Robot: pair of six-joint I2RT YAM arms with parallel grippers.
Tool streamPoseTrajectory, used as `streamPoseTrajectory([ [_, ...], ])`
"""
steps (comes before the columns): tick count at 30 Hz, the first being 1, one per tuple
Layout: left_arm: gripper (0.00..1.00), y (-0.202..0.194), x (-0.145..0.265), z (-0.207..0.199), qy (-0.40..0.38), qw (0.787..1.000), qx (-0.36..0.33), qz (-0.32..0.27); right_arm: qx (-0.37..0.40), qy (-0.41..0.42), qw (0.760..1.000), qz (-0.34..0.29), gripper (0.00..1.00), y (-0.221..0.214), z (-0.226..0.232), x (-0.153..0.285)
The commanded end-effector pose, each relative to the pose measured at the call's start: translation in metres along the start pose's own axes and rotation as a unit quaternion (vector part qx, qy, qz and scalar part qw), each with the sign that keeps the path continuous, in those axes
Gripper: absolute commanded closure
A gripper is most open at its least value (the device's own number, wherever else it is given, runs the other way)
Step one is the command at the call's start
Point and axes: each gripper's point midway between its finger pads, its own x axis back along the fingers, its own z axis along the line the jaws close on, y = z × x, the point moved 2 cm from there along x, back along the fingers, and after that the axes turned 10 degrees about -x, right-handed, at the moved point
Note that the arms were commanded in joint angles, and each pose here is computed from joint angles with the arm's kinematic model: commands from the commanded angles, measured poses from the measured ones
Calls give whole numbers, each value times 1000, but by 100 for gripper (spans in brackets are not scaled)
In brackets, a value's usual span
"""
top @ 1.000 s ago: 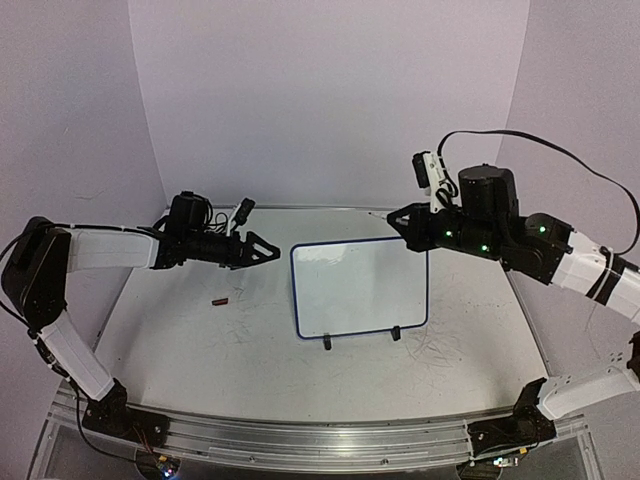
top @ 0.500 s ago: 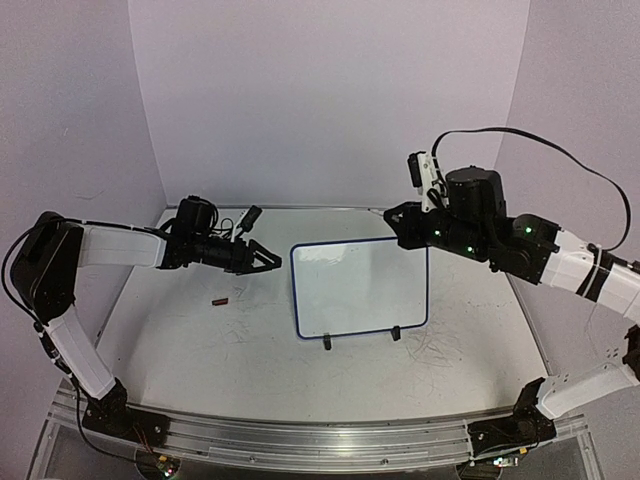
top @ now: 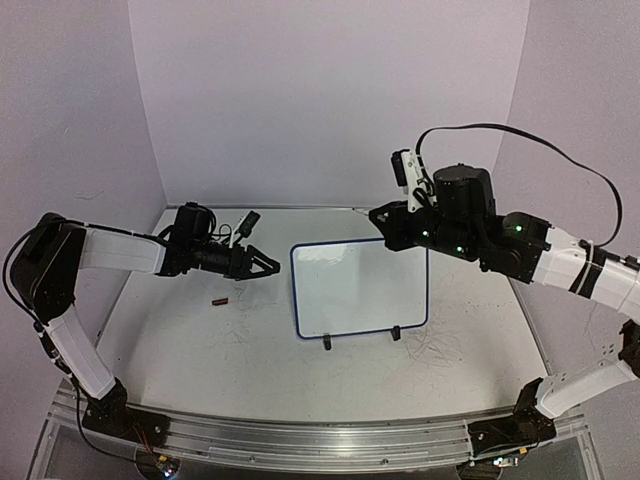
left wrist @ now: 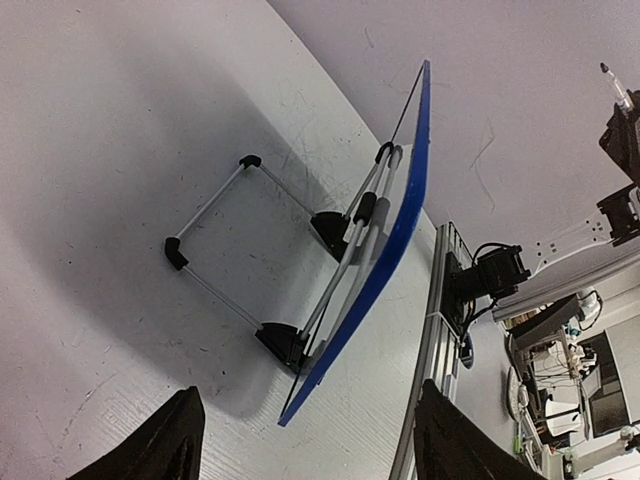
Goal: Write a sentence on the whiteboard
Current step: Hold the whiteboard at the center of the board.
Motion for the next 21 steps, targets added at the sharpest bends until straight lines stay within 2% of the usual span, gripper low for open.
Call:
streamPoseTrajectory([
  [1, 26, 15, 3, -7, -12, 999, -3, -35, 20, 26, 999, -15, 100, 17, 14, 5],
  [9, 32, 19, -7, -16, -20, 998, -3, -52, 5, 40, 999, -15, 100, 12, 22, 5],
  [21, 43, 17, -16, -19, -55, 997, -4, -45, 11, 46, 999, -1, 100, -3, 31, 0],
])
